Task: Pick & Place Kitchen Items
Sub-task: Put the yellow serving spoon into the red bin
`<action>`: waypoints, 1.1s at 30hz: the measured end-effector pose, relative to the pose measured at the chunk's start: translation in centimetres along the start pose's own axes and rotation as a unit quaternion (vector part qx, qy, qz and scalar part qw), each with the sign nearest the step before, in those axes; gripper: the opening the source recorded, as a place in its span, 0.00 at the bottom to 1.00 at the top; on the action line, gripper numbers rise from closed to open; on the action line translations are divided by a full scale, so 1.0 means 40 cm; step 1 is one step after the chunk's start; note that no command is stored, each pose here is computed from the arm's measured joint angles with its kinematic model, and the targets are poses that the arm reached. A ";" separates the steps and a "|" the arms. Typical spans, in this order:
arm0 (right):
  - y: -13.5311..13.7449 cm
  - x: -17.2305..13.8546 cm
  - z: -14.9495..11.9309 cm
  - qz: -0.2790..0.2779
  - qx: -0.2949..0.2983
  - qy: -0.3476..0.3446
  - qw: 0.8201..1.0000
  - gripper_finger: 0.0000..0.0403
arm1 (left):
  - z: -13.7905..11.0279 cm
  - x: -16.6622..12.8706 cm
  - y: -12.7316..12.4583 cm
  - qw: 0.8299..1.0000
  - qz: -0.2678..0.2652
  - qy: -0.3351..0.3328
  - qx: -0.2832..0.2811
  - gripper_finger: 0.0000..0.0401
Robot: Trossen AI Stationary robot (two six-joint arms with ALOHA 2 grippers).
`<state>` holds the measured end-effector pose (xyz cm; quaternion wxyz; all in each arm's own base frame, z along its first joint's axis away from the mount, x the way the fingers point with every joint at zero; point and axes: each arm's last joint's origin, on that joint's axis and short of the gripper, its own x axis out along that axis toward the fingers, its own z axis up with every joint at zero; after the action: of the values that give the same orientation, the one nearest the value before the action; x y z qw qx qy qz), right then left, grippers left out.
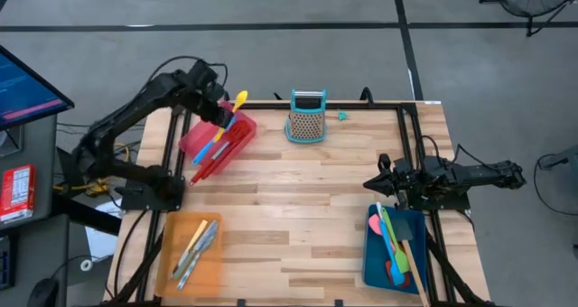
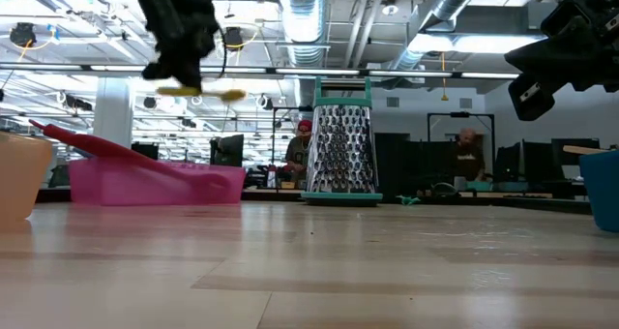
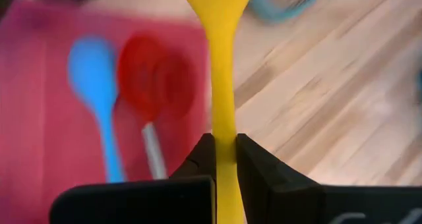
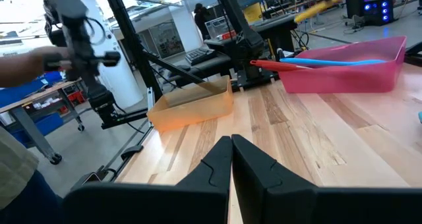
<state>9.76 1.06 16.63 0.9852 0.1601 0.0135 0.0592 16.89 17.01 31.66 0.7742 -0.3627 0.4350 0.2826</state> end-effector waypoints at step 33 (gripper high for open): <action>0.000 0.000 0.000 0.000 0.000 0.000 1.000 0.02 | 0.008 0.237 0.046 0.957 0.153 0.247 0.009 0.03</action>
<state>9.76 1.06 16.62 0.9852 0.1601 0.0137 0.0591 20.03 19.47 22.88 0.5934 -0.3434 0.6655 0.2951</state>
